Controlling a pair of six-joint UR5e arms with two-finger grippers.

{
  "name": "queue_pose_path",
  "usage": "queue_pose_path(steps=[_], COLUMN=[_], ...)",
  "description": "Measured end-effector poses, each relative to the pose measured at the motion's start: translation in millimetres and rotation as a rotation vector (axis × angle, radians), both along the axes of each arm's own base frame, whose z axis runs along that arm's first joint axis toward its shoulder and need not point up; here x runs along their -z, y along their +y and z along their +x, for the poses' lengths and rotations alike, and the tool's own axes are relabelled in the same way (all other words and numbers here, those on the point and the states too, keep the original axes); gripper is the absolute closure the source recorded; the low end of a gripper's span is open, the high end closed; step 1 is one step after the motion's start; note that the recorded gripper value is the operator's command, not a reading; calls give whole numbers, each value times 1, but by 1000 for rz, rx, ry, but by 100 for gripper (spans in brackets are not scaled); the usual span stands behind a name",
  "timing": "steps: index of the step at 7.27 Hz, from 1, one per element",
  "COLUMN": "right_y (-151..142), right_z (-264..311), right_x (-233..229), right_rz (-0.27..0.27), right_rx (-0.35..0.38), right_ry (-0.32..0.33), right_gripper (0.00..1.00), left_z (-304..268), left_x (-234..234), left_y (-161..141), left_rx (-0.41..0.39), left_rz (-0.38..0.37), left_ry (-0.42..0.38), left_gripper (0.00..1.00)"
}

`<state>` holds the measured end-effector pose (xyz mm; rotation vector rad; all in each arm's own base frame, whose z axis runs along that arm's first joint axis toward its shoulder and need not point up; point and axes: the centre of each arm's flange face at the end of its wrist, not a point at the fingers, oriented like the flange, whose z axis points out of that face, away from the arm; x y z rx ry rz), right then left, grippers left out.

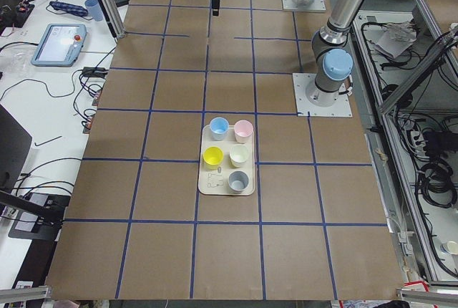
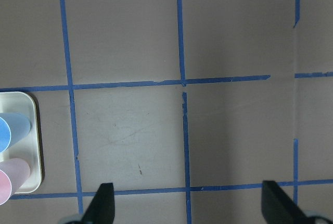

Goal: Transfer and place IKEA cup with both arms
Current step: 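Move the right gripper over the light blue cup on the wire rack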

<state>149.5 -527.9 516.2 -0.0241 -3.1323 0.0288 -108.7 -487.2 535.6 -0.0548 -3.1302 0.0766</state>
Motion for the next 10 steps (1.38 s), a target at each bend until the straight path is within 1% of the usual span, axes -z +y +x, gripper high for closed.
queue_pose_path(steps=[5, 7, 10], right_y=[-3, -12, -27], right_z=[-9, -49, -146], right_x=[1, 0, 9], right_rz=[1, -2, -4], right_rx=[3, 8, 15], right_ry=[0, 0, 2], right_gripper=[0, 0, 0], left_z=[0, 0, 0], left_x=[0, 0, 1], left_y=[0, 0, 0], left_rx=[2, 2, 1], left_rz=[0, -1, 0], left_ry=[0, 0, 0], left_gripper=[0, 0, 0])
